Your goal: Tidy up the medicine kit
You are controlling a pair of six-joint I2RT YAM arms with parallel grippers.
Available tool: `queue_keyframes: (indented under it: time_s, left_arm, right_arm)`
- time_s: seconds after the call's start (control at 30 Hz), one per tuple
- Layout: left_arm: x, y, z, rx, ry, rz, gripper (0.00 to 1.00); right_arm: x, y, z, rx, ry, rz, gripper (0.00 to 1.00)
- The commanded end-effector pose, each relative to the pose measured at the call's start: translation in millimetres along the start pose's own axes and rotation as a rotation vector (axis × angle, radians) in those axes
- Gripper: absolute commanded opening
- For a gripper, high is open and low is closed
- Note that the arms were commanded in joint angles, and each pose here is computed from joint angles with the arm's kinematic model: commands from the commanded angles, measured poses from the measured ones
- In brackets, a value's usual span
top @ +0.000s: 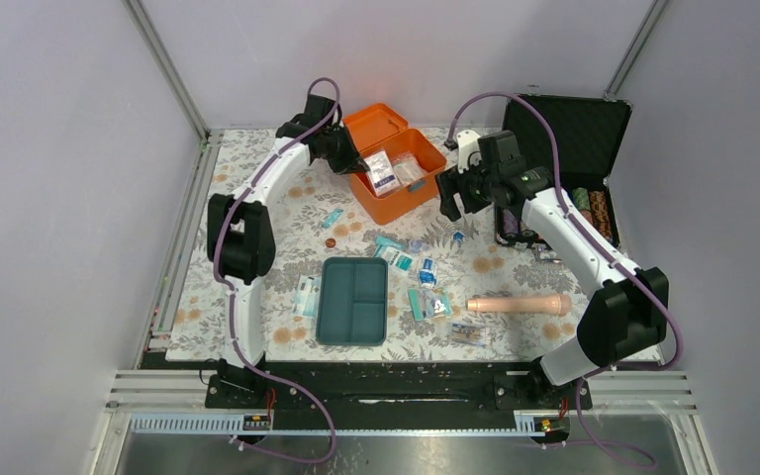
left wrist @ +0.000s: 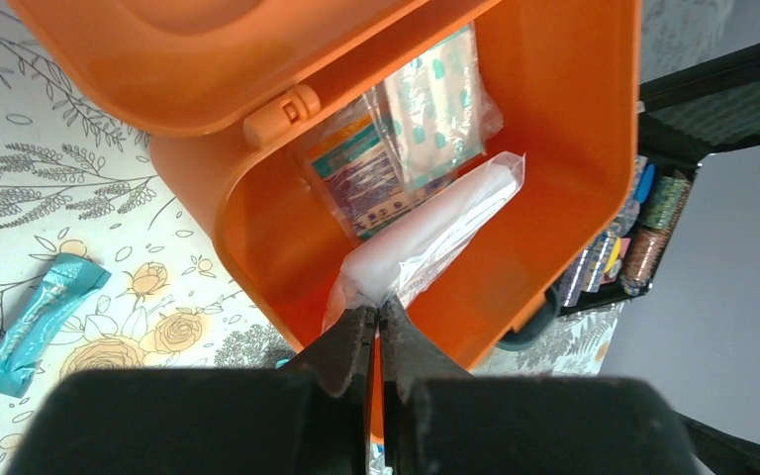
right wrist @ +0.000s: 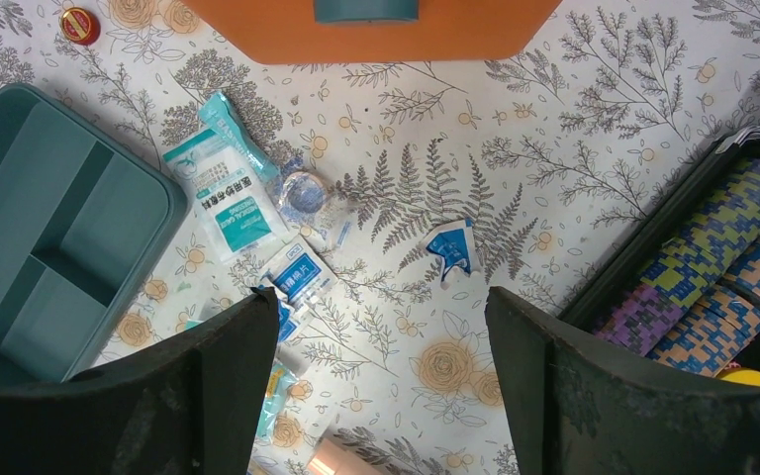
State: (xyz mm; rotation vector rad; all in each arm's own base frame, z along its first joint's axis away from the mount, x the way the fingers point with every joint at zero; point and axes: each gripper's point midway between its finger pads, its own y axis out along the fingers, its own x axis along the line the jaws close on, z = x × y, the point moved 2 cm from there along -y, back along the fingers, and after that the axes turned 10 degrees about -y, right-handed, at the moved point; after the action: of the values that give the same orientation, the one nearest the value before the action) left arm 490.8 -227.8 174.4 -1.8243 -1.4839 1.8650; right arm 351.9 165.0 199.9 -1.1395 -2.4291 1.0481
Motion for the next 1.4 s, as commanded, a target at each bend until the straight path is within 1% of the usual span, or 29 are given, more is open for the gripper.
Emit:
queue_keyframes:
  time_s: [0.0,0.1,0.2,0.3,0.43,0.5,0.57,0.7,0.8,0.83,0.9,1.0,1.07,1.17,1.27,1.37]
  left_arm:
    - [6.0,8.8,5.7,-0.010,0.001,-0.042,0.01]
    - [6.3,11.6,4.9,-0.014,0.016,-0.047,0.05]
    - [7.7,13.1,3.3,-0.023,0.031,-0.057,0.15]
    - [7.6,9.3,-0.5,-0.044,0.048,-0.070,0.29]
    - [-4.6,-7.8,-12.0,-0.094,0.076,-0.053,0.40]
    - [-16.0,-21.6,-19.8,-0.121,0.104,-0.023,0.47]
    - [-31.7,-39.3,-28.4,-0.148,0.152,0.031,0.57]
    - [-59.2,-80.1,-45.3,-0.202,0.271,0.145,0.67]
    - [-61.6,-112.1,-54.0,-0.232,0.368,0.181,0.73]
    - [-56.6,-122.1,-56.6,-0.241,0.387,0.176,0.75]
    - [-31.8,-135.8,-58.1,-0.244,0.404,0.118,0.76]
    - [26.3,-151.2,-47.7,-0.216,0.396,-0.027,0.77]
    - [79.4,-147.5,-27.5,-0.139,0.358,-0.132,0.77]
    - [135.2,-146.4,2.4,-0.022,0.340,-0.230,0.76]
    - [171.9,-144.6,30.3,0.089,0.343,-0.303,0.74]
    - [193.3,-142.1,52.2,0.184,0.345,-0.337,0.72]
  right_arm:
    - [-5.5,-14.6,-10.7,-0.048,-0.017,0.031,0.83]
    - [-5.6,-15.1,-9.9,-0.051,-0.013,0.032,0.83]
    - [-4.4,-14.4,-7.5,-0.047,-0.012,0.027,0.83]
    - [-4.0,-13.6,-5.5,-0.045,-0.010,0.027,0.83]
    - [-4.0,-12.7,-7.1,-0.051,-0.010,0.025,0.83]
    - [-5.1,-11.6,-7.6,-0.051,-0.009,0.027,0.83]
    - [-5.3,-10.0,-8.4,-0.054,-0.010,0.024,0.83]
    - [-4.8,-5.4,-8.6,-0.055,-0.004,0.017,0.83]
    - [-4.1,-2.8,-9.4,-0.058,0.003,0.009,0.83]
    - [-4.1,-1.6,-8.5,-0.055,0.005,0.009,0.83]
    - [-3.6,0.2,-8.2,-0.053,0.007,0.004,0.83]
    - [-3.0,3.3,-7.4,-0.052,0.009,-0.003,0.83]
    - [-2.6,5.6,-7.1,-0.052,0.010,-0.007,0.83]
    - [-0.6,10.6,-5.0,-0.047,0.005,-0.027,0.83]
    - [5.5,16.1,0.9,-0.034,-0.033,-0.076,0.80]
    - [22.5,18.2,16.5,0.009,-0.155,-0.203,0.76]
